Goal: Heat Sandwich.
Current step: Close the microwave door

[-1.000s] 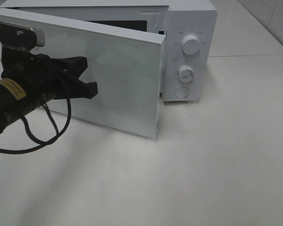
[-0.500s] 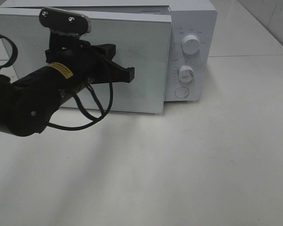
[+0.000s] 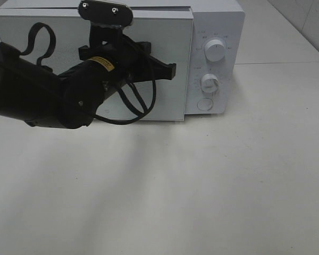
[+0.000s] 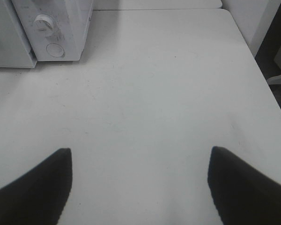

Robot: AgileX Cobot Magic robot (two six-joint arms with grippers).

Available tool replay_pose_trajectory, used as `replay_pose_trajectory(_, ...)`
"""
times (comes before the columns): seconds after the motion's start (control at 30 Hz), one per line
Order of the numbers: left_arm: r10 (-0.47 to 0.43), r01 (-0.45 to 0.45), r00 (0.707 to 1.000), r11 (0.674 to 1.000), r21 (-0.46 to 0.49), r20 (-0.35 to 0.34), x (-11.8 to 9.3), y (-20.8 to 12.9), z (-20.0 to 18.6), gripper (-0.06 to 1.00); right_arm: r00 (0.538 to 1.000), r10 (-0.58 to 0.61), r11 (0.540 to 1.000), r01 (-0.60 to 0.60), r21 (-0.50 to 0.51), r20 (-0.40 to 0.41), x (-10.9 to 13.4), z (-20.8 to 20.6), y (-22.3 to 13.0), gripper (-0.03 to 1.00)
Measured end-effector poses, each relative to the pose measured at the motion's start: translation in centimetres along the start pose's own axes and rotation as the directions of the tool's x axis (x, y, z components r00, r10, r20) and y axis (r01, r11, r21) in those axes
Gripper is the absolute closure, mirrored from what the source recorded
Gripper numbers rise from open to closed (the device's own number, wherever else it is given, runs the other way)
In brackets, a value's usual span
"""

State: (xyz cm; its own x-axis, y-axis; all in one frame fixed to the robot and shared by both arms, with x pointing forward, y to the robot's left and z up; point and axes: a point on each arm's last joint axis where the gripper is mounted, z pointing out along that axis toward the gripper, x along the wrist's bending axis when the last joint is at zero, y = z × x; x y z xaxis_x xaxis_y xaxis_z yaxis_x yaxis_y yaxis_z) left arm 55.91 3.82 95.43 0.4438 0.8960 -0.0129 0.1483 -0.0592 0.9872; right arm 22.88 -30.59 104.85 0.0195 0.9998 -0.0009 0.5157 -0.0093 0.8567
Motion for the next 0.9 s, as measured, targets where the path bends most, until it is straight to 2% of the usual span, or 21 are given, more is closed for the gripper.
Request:
replay_pose_trajectory(0.5,-0.005,0.003,1.0,0.998,0.056,0.026,-1.8,0.0,2.6,0.94,1.0,0.0,1.0,0.0,0.0,0.0,0.0,0.0,0.0,0.2)
replay_pose_trajectory(0.9,0.016,-0.016,1.0,0.998,0.062,-0.004,-1.6,0.4,3.2,0.94,1.0,0.0,1.0,0.0,0.0,-0.001,0.0,0.0,0.0,0.2)
